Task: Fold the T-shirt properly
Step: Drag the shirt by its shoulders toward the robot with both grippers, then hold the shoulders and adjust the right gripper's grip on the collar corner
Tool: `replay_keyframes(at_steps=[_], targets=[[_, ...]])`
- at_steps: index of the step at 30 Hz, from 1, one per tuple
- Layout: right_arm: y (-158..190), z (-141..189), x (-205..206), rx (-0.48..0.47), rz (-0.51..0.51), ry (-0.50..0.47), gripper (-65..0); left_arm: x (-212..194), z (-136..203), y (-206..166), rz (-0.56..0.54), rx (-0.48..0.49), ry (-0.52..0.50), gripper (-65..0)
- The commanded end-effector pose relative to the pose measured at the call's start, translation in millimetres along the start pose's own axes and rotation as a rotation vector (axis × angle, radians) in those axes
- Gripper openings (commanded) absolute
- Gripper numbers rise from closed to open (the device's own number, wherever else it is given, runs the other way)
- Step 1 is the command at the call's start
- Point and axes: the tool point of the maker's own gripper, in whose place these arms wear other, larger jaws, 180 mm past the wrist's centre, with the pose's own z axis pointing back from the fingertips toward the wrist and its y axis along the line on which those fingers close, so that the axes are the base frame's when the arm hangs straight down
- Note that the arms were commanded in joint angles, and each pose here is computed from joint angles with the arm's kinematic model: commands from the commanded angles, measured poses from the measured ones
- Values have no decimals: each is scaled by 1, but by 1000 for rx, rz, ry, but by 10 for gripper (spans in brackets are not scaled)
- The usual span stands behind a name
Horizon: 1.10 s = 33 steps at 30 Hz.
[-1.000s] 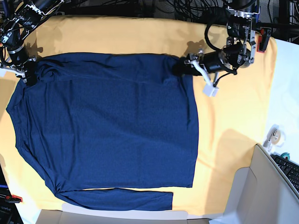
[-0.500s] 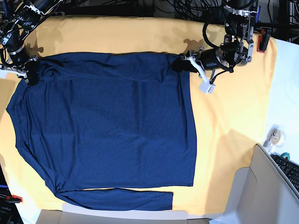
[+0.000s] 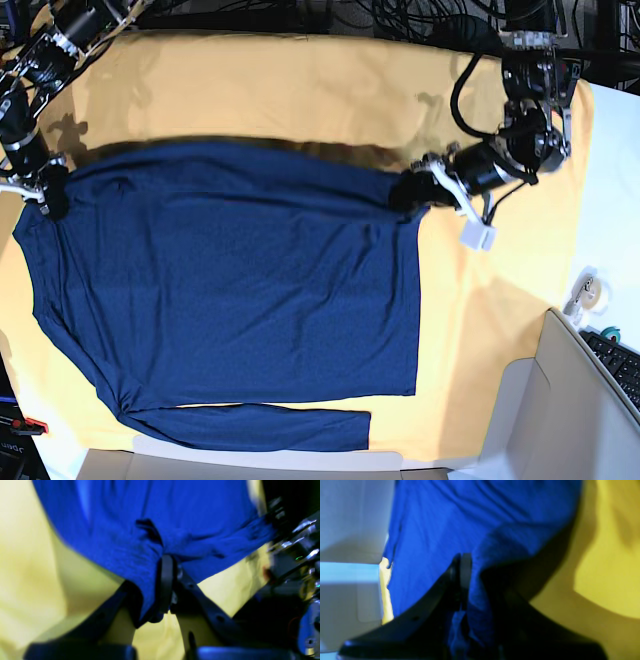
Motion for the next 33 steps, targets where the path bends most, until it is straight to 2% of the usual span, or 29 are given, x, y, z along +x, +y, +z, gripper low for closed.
replay_keyframes(at_steps=[1, 6, 12, 19, 25, 33], targets=[[17, 1, 23, 46, 28, -58, -650, 16, 2, -3, -13, -19, -34, -649], [36, -20, 31, 71, 27, -59, -650, 38, -9, 11, 21, -16, -54, -649], [31, -43, 28, 35, -3, -25, -650, 51, -18, 31, 77, 6, -72, -649], [32, -55, 31, 17, -11, -16, -650, 49, -26, 54, 151, 32, -59, -650], [34, -56, 46, 21, -10, -95, -650, 45, -26, 57, 153, 43, -51, -650], [14, -70, 21, -9, -80, -22, -650, 37, -26, 72, 102, 135, -10, -633]])
